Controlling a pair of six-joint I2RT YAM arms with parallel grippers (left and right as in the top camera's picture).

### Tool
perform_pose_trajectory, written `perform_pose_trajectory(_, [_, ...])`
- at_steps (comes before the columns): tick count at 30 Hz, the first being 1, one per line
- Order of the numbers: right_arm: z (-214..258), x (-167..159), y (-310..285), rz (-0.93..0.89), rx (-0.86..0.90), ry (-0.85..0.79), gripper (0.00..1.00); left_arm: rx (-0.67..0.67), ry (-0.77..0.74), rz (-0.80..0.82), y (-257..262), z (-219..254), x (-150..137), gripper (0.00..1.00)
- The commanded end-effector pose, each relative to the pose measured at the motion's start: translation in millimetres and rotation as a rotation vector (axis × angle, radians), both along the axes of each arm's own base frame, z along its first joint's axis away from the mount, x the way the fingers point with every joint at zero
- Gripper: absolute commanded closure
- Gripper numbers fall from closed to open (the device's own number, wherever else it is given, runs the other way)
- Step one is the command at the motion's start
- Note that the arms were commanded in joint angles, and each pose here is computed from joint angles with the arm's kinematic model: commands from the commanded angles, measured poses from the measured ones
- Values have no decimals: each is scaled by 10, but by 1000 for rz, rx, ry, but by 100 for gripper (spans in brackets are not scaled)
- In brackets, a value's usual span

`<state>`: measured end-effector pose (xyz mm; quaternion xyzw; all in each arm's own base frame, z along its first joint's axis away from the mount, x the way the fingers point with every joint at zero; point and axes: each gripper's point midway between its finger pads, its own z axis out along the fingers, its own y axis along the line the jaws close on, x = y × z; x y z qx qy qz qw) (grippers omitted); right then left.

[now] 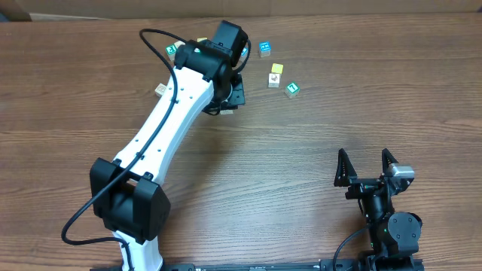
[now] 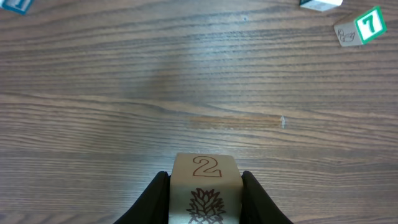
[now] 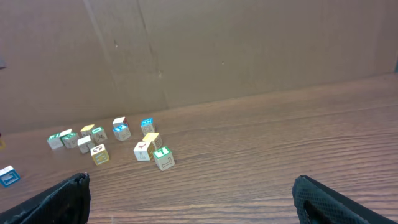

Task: Form a horizontal line
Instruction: 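Carry the '2' block with the left gripper toward the table center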

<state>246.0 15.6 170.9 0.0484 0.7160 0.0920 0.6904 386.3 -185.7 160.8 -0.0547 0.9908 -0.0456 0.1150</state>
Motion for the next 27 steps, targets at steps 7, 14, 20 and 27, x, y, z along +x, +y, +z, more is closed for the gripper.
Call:
perform_pose_trajectory(7, [-11, 1, -9, -3, -8, -7, 0, 5, 32, 32, -76, -144, -21, 96])
perform_pose_trajectory(14, [-14, 1, -9, -3, -8, -6, 0, -7, 44, 103, -108, -164, -57, 96])
perform_pose_trajectory(20, [-12, 0, -9, -3, -7, -7, 0, 73, 8, 121, -79, -325, -62, 96])
perform_pose_trajectory(27, [-13, 1, -9, -3, -7, -7, 0, 129, -27, 158, 18, -645, -29, 93])
